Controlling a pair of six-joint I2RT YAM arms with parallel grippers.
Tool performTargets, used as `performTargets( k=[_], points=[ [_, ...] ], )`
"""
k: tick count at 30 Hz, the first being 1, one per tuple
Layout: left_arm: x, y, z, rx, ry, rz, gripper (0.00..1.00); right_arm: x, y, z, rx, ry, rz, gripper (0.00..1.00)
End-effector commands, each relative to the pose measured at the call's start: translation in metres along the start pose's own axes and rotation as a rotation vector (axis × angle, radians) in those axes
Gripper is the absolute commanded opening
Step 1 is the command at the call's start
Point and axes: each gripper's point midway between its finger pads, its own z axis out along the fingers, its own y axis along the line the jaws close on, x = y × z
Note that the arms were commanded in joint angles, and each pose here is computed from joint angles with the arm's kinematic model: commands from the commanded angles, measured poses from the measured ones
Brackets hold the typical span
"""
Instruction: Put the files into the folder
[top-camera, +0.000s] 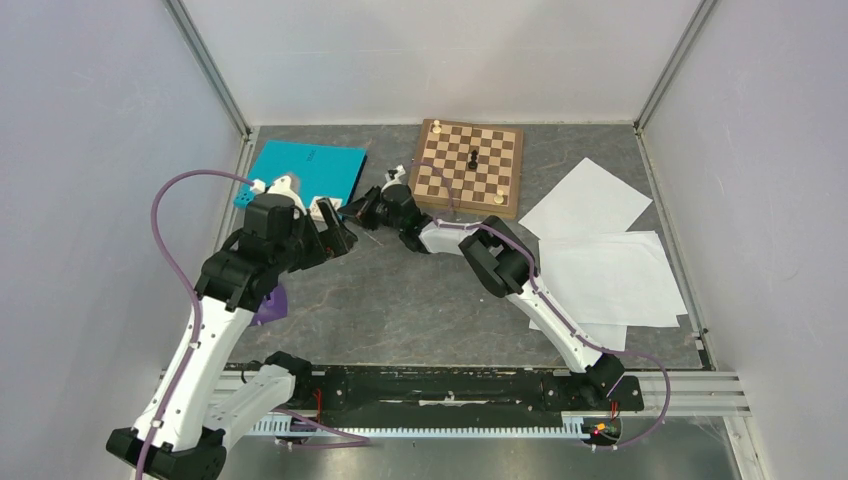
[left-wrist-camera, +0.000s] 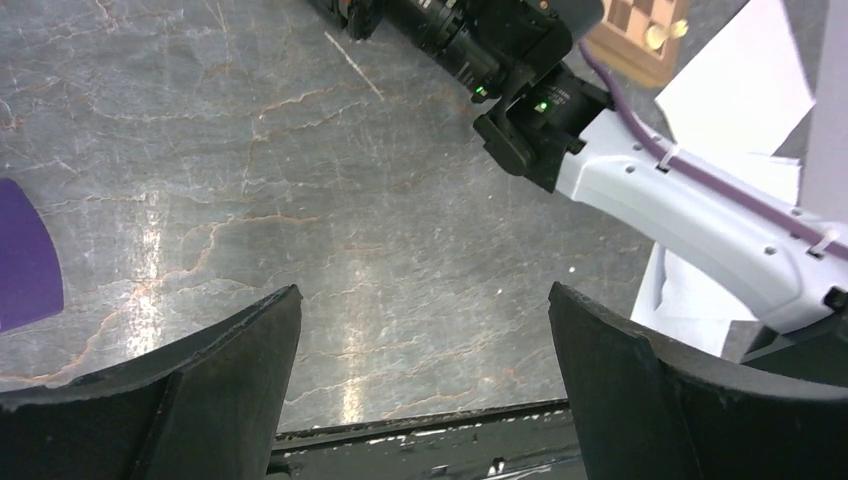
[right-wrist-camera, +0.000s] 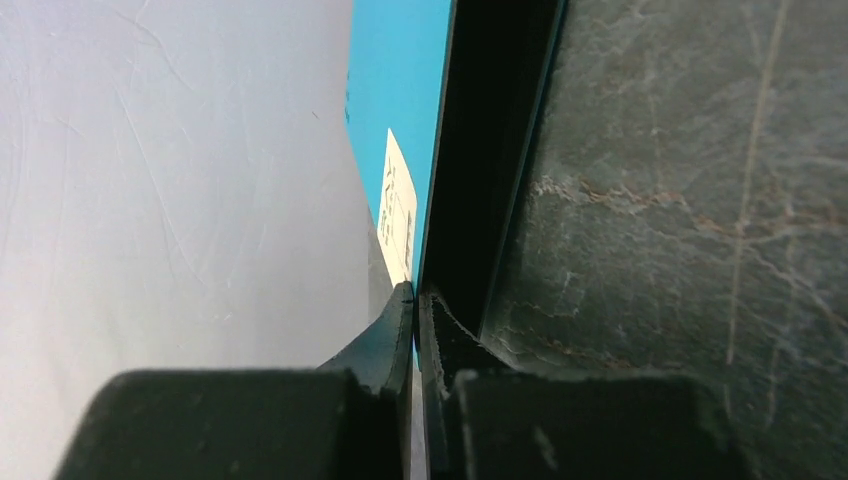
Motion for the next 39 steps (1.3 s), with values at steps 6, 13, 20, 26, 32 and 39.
performTargets(
  k=[6,13,20,26,32,39],
  points=[
    [-0.051,-0.033,-0.033,0.092,-0.168,-0.103,0.99,-0.049,0.149,-0.032,-0.141,-0.043,-0.396,0.0],
    [-0.082,-0.042,-0.048,0.093,-0.255,-0.122,0.99,-0.048,0.209,-0.079,-0.178,0.008,-0.618,0.0],
    [-0.136,-0.067,-0.073,0.122,-0.381,-0.16,0.98,-0.055,0.255,-0.127,-0.161,0.009,-0.826,0.0],
    [-0.167,-0.079,-0.089,0.147,-0.47,-0.216,0.98,-0.047,0.257,-0.174,-0.104,0.02,-0.961,0.0],
    [-0.174,-0.085,-0.089,0.159,-0.476,-0.256,0.98,-0.028,0.226,-0.229,-0.009,-0.01,-1.024,0.0],
    [-0.156,-0.073,-0.06,0.1,-0.406,-0.322,0.96,-0.004,0.208,-0.285,0.049,-0.047,-1.09,0.0]
  ],
)
